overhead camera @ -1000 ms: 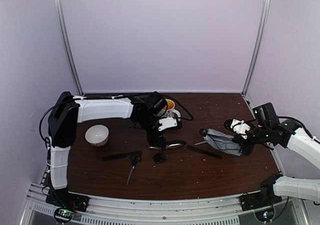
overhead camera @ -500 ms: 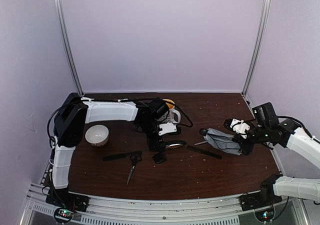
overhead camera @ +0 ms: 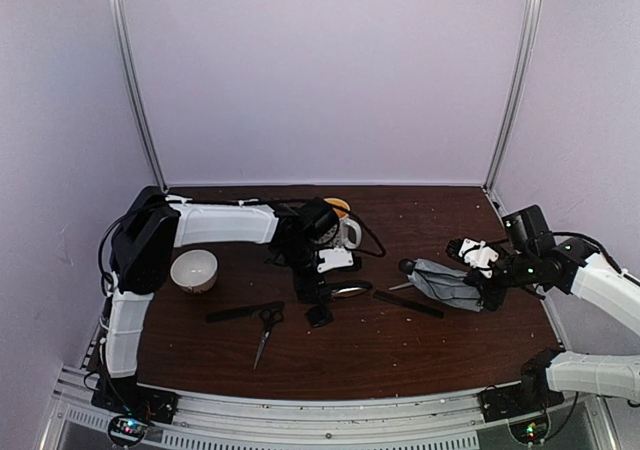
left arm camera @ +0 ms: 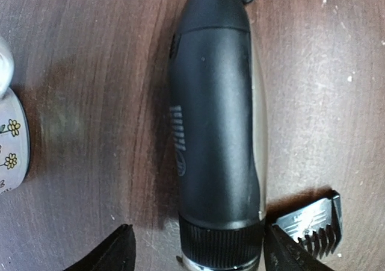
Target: Sort the hair-cutting tools
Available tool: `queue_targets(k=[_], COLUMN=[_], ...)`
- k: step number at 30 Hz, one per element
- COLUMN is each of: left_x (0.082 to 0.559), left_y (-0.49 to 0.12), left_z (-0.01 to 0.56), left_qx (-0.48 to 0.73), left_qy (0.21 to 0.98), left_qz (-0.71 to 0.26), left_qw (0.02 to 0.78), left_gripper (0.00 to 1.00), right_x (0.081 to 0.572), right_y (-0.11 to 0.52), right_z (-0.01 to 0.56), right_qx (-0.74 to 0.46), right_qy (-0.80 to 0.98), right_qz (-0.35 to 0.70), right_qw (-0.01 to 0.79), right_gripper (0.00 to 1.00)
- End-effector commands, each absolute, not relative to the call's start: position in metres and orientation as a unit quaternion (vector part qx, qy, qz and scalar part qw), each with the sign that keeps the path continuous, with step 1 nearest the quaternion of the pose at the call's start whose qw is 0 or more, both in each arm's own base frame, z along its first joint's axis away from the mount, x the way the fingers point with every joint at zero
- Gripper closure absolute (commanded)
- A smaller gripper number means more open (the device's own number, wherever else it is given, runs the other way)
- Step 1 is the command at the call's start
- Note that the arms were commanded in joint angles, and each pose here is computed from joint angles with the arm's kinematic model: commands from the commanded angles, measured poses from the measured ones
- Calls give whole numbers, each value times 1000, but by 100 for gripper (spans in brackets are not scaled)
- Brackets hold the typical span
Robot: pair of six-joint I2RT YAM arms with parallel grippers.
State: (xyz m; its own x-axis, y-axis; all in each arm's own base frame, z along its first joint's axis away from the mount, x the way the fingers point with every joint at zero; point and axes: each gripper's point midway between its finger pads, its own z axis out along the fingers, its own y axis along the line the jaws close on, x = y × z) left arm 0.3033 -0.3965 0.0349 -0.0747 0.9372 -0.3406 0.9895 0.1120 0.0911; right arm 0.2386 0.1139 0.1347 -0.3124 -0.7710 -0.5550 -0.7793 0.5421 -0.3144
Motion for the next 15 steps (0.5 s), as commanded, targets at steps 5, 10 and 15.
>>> queue_targets(k=[5, 10, 15], left_x=[312, 311, 311], left_y=[-394, -391, -392], left_z=[22, 20, 24], left_qx=[673, 677, 679], left_qy=[721, 720, 718], left_qz=[-53, -40, -37], left_qw=[155, 149, 151], left_gripper=[30, 34, 37], right_x=[241, 241, 241], right_y=[113, 114, 114], right_z=[131, 131, 130], right_qx=[-476, -478, -479], right_qy=[812, 810, 810], right_qz=[-4, -3, -5], right_qw=[339, 339, 338], right_gripper=[100, 100, 100])
